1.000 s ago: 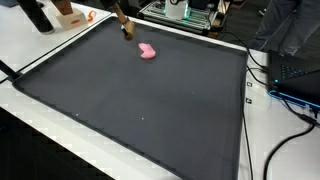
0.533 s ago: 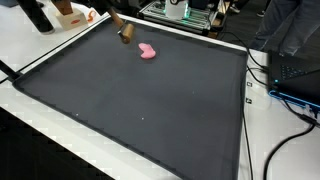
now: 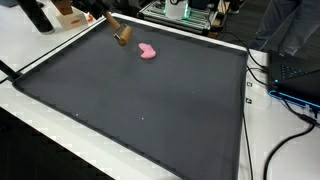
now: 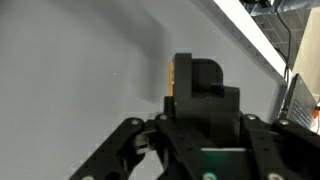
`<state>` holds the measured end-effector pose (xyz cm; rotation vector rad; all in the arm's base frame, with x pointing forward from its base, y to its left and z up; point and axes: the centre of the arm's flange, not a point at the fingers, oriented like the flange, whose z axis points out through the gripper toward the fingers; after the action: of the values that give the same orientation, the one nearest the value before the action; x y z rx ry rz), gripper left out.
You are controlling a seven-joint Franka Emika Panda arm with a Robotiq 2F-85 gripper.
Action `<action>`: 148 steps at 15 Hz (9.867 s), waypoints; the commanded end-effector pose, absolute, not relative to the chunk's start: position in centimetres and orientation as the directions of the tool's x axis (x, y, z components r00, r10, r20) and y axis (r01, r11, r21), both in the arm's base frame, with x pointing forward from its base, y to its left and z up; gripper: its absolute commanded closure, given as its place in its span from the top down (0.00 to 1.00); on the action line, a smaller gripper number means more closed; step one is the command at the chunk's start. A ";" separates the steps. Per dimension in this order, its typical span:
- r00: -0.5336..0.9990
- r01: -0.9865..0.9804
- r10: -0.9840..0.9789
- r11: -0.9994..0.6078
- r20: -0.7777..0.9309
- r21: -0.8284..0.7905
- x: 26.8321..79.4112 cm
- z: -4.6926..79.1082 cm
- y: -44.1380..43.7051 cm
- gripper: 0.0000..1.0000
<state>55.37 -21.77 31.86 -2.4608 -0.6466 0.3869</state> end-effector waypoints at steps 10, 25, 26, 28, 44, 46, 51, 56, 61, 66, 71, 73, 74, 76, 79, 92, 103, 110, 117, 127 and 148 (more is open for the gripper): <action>0.846 0.317 0.520 -0.671 -0.121 -0.670 57.2 29.5 -22.7 0.24; 0.821 0.374 0.555 -0.698 -0.132 -0.610 61.0 31.7 -19.0 0.24; 0.816 0.385 0.562 -0.701 -0.133 -0.600 61.4 32.2 -18.5 0.24; 0.802 0.411 0.581 -0.704 -0.136 -0.579 62.2 33.0 -17.2 0.24; 0.351 0.871 0.869 -0.440 -0.350 -0.220 62.0 38.1 5.2 0.24; 0.269 0.914 0.881 -0.361 -0.389 -0.186 61.0 37.8 8.0 0.24; 0.212 0.935 0.887 -0.306 -0.410 -0.179 61.7 37.0 11.4 0.49; 0.174 0.949 0.876 -0.272 -0.450 -0.162 61.0 37.0 11.8 0.24; -0.076 0.983 0.846 -0.027 -0.528 -0.183 58.6 36.3 16.9 0.24; -0.306 0.948 0.777 0.197 -0.551 -0.249 55.9 34.6 21.8 0.24; -0.511 0.860 0.652 0.391 -0.561 -0.328 53.5 33.0 25.0 0.24; -0.583 0.811 0.595 0.464 -0.553 -0.356 52.8 32.4 25.9 0.24; -0.618 0.783 0.565 0.501 -0.546 -0.368 52.5 32.1 26.3 0.24; -0.682 0.723 0.501 0.569 -0.533 -0.392 51.8 31.6 26.9 0.24; -0.764 0.623 0.393 0.658 -0.512 -0.424 51.0 31.1 27.4 0.24; -0.903 0.360 0.157 0.786 -0.400 -0.503 49.5 30.7 28.0 0.24; -0.873 0.452 0.273 0.764 -0.404 -0.461 51.1 31.8 26.2 0.24; -0.819 0.559 0.410 0.728 -0.401 -0.397 52.6 33.5 23.6 0.24; -0.653 0.757 0.663 0.589 -0.366 -0.282 54.9 35.5 19.2 0.24; -0.252 0.966 0.918 0.220 -0.306 -0.137 56.5 37.1 10.2 0.24; 0.503 0.857 0.857 -0.511 -0.111 -0.062 51.6 36.8 -4.2 0.24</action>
<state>53.76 -3.74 36.27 -2.6764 -1.6224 0.2674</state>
